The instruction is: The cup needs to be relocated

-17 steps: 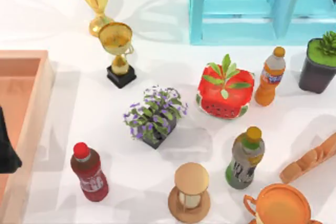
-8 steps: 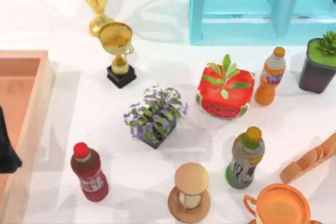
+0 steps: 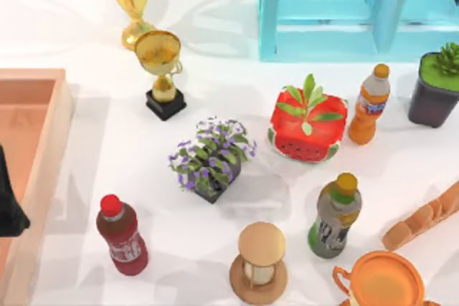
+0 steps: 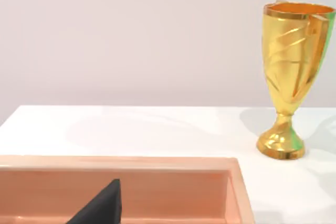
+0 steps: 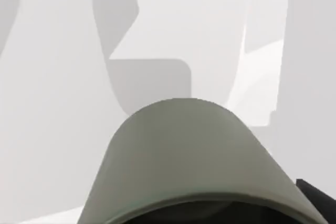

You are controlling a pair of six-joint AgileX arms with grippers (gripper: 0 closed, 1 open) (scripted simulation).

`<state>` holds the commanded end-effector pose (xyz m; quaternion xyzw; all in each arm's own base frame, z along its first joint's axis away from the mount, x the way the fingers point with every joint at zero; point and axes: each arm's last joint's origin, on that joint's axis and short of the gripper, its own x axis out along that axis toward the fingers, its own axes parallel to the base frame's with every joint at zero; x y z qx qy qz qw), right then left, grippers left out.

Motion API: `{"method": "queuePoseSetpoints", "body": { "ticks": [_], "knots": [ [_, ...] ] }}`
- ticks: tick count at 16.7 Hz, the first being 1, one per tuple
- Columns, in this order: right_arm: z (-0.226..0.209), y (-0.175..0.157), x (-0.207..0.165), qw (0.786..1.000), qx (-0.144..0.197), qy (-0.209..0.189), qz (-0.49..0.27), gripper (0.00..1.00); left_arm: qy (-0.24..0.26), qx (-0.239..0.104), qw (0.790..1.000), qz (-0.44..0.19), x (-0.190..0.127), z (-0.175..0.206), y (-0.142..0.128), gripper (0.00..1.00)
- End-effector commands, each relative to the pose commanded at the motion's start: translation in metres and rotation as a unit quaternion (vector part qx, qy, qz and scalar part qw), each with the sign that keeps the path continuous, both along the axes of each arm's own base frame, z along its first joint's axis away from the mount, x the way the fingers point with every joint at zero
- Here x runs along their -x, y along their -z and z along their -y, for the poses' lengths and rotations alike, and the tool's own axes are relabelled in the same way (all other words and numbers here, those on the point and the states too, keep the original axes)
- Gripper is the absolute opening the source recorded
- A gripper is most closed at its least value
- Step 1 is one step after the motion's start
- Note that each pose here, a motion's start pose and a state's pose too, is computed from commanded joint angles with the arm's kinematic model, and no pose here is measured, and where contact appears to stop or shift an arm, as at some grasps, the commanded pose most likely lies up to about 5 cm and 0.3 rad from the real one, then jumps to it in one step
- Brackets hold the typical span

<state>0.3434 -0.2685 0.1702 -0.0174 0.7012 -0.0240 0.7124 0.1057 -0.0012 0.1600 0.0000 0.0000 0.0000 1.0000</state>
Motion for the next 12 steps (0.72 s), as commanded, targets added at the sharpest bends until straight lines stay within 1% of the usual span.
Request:
{"method": "queuePoseSetpoints", "body": {
  "ticks": [3,7,12],
  "knots": [
    [-0.003,0.023,0.002,1.0,-0.002,0.0,-0.003,0.0,0.0,0.0,1.0,0.0,0.0,0.0,0.0,1.0],
    [-0.003,0.024,0.002,1.0,-0.002,0.001,-0.003,0.0,0.0,0.0,1.0,0.0,0.0,0.0,0.0,1.0],
    [-0.003,0.024,0.002,1.0,-0.002,0.001,-0.003,0.38,0.0,0.0,1.0,0.0,0.0,0.0,0.0,1.0]
  ]
}}
